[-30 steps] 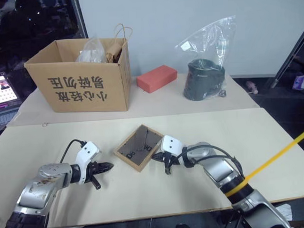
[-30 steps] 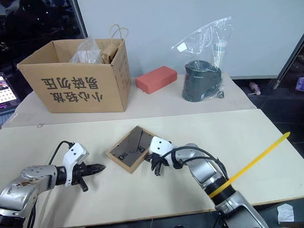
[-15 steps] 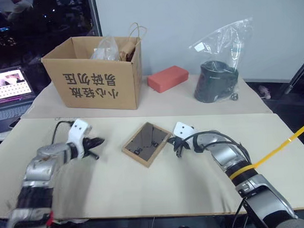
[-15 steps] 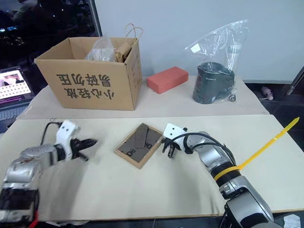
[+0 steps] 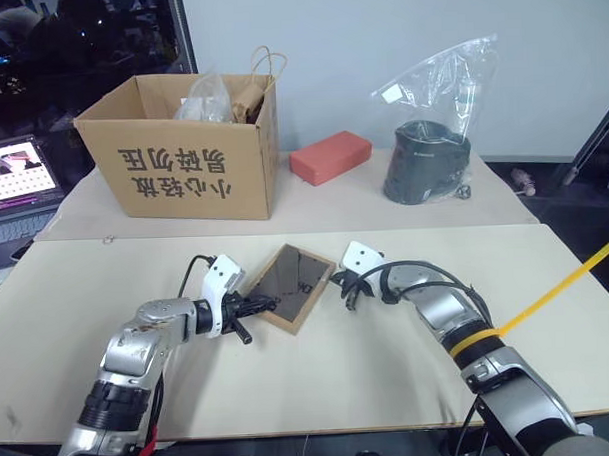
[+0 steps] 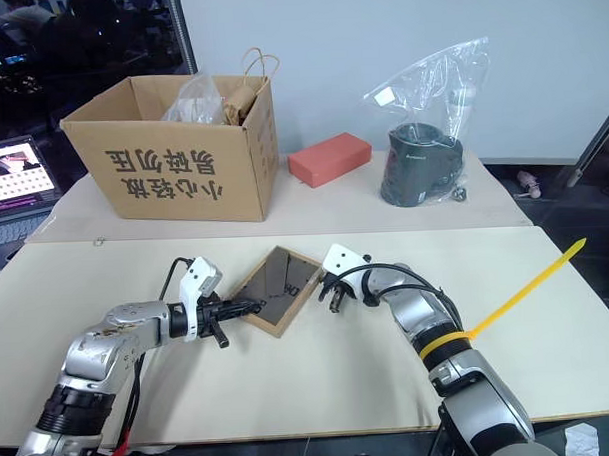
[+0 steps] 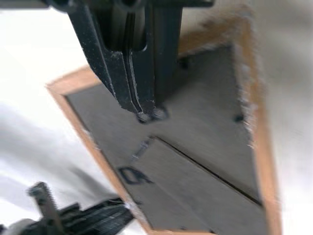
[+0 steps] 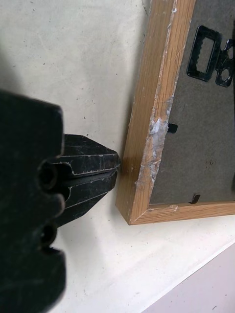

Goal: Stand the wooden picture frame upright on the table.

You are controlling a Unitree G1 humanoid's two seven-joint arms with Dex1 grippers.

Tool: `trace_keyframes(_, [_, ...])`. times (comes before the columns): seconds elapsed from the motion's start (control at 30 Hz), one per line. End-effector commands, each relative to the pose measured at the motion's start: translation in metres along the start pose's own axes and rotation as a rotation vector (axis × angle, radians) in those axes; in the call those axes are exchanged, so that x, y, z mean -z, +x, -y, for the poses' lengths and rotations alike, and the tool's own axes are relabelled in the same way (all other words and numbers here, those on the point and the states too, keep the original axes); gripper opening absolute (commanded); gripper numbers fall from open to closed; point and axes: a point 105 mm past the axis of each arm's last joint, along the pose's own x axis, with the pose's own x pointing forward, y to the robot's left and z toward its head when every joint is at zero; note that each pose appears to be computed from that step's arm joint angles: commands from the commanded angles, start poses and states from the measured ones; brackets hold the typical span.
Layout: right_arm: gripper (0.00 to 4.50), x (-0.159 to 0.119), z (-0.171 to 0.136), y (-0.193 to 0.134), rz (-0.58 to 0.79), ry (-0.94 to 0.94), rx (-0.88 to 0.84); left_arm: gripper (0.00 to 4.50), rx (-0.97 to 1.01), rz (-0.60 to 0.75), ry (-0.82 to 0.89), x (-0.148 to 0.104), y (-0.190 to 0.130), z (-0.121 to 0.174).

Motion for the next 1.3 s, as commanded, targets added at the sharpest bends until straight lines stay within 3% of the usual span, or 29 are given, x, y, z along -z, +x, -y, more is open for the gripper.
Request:
trace_keyframes(0.03, [0.01,0.012,-0.018,0.001,-0.024,0.028,-0.059,0.0,0.076,0.029,-0.022,-0.001,-0.002,0.024])
trace_keyframes(0.23, [0.01,0.017,-0.016,-0.001,-0.042,0.029,-0.047,0.0,-0.406,0.375,-0.059,-0.074,-0.057,-0.078])
trace_keyframes(0.3, [0.01,0.017,-0.016,0.0,-0.042,0.031,-0.046,0.0,-0.435,0.401,-0.061,-0.08,-0.062,-0.088])
trace_keyframes(0.4, [0.01,0.016,-0.016,-0.001,-0.044,0.031,-0.046,0.0,-0.425,0.278,0.014,-0.061,-0.045,-0.093])
trace_keyframes(0.5, [0.01,0.016,-0.014,-0.003,-0.043,0.034,-0.042,0.0,-0.371,0.142,0.114,-0.033,-0.018,-0.089])
trace_keyframes(0.73, [0.01,0.012,-0.007,-0.011,-0.033,0.048,-0.002,0.0,-0.243,0.085,0.146,-0.006,0.024,-0.071])
trace_keyframes(0.87, [0.01,0.015,-0.008,-0.015,-0.037,0.052,0.0,0.0,-0.166,0.11,0.113,-0.006,0.031,-0.058])
trace_keyframes(1.03, [0.01,0.017,-0.017,-0.016,-0.04,0.026,-0.046,0.0,0.133,0.048,0.063,0.011,0.034,0.004])
trace_keyframes(1.3, [0.01,0.015,-0.065,-0.031,-0.041,0.03,-0.208,0.0,0.125,-0.015,0.009,0.035,0.015,0.021])
